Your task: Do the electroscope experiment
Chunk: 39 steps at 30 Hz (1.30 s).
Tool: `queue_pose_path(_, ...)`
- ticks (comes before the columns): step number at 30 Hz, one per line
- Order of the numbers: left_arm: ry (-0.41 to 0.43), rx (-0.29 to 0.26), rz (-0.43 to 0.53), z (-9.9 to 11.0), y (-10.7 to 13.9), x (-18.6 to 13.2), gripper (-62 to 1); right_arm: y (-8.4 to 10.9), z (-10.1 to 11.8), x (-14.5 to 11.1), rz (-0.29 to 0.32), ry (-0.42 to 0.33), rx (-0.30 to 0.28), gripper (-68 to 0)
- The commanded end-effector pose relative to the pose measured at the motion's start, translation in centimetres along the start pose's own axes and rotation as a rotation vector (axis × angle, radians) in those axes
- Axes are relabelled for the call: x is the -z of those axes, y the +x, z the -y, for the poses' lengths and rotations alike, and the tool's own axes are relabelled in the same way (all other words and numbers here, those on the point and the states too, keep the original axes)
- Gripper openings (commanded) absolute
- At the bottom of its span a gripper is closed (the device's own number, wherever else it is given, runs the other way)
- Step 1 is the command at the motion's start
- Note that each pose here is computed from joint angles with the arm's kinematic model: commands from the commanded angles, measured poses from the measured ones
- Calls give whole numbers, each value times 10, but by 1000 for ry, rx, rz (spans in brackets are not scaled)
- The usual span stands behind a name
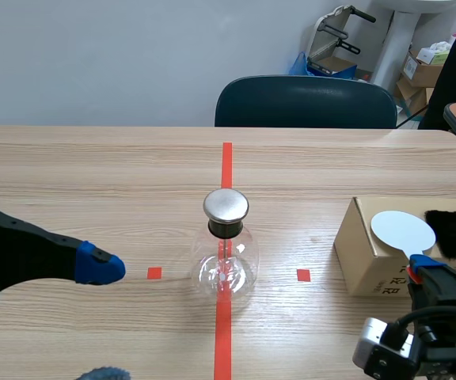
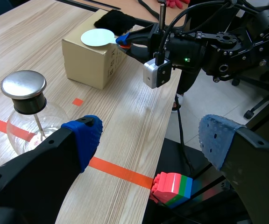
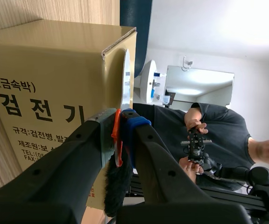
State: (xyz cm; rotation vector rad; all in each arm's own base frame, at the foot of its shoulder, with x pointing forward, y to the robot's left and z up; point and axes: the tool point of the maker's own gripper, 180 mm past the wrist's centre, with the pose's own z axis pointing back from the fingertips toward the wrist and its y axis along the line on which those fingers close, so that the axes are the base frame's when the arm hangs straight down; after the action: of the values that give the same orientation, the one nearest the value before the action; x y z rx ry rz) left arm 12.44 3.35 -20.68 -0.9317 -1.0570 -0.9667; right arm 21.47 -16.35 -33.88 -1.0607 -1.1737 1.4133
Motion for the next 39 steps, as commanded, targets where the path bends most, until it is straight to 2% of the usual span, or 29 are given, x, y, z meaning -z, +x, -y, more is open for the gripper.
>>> queue_pose_path(1,-14,-8,30,6,8,3,-157,-6,9,4,2,-30,-22,-664)
queue_pose_path(39,-13,-8,38,6,10,3,-157,-4,10,4,11,-30,-23,-664)
